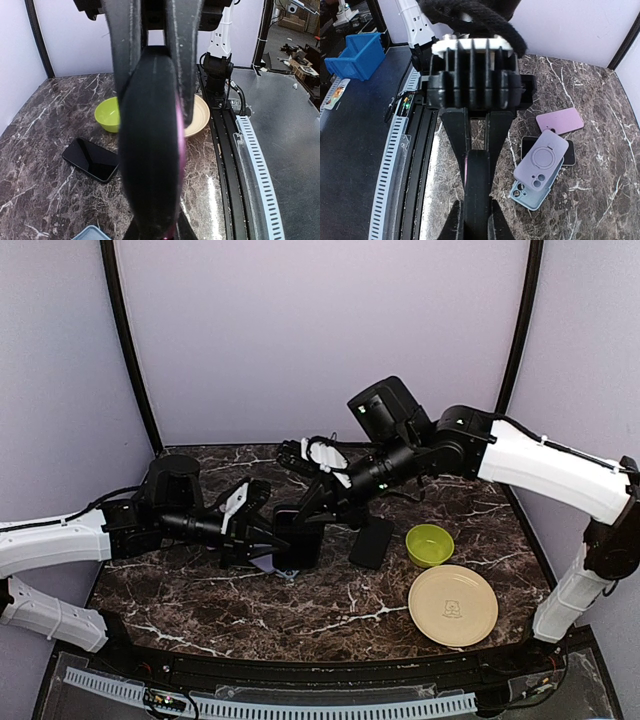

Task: Put the phone into the phone case
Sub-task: Press the corner of the phone case at the top corners, then pass from the left arm to the right, then press the corner of the phone case at the top left corner of the phone case, then pass from the right arm to the left

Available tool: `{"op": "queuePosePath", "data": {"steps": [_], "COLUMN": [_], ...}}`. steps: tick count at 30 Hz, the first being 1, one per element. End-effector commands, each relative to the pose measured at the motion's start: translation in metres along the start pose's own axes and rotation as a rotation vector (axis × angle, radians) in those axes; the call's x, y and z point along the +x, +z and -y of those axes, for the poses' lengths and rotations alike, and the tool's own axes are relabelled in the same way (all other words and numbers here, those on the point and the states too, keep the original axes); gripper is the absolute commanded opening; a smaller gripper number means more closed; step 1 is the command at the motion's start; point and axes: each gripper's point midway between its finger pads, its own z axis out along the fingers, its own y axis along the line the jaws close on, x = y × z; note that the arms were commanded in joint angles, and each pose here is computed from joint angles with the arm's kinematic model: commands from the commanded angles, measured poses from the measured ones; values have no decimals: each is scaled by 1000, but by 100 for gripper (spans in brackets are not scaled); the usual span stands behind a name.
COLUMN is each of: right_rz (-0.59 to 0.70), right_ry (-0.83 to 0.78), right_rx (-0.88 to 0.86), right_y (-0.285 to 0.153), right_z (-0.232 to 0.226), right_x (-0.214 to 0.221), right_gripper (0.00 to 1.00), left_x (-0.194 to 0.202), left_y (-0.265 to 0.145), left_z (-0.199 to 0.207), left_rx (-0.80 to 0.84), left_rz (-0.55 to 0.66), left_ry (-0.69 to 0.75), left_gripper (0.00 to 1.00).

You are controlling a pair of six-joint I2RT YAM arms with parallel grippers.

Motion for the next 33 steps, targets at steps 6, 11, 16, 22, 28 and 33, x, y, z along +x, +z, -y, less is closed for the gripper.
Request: {"op": "queuePosePath", "data": {"steps": [6,11,16,22,28,33], "right_rz": [60,109,126,101,97,93], "right_ry": [-20,-28,-33,-28,-25,-18], "right_rx": [33,15,13,2,-13,-13], "right_y": [-8,-16,-20,-17,-17,-16], "right_z": [4,-3,-6,-8,-10,-10], "right_x": [-19,-29,-32,-25,-24,-23], "right_gripper": [0,0,0,0,0,0], "left_x": [-48,-52,-54,-58,-59,-59], "left_y": [-8,-6,-5,-9,-13,-14], "left_z": [2,5,2,1,-1,-3], "left_rx": [5,40,31,7,-23,-38], "left_rz": [134,159,161,180,183,184], "left_ry": [68,26,10,25,45,49], "left_gripper": [11,38,25,23,15,0]}}
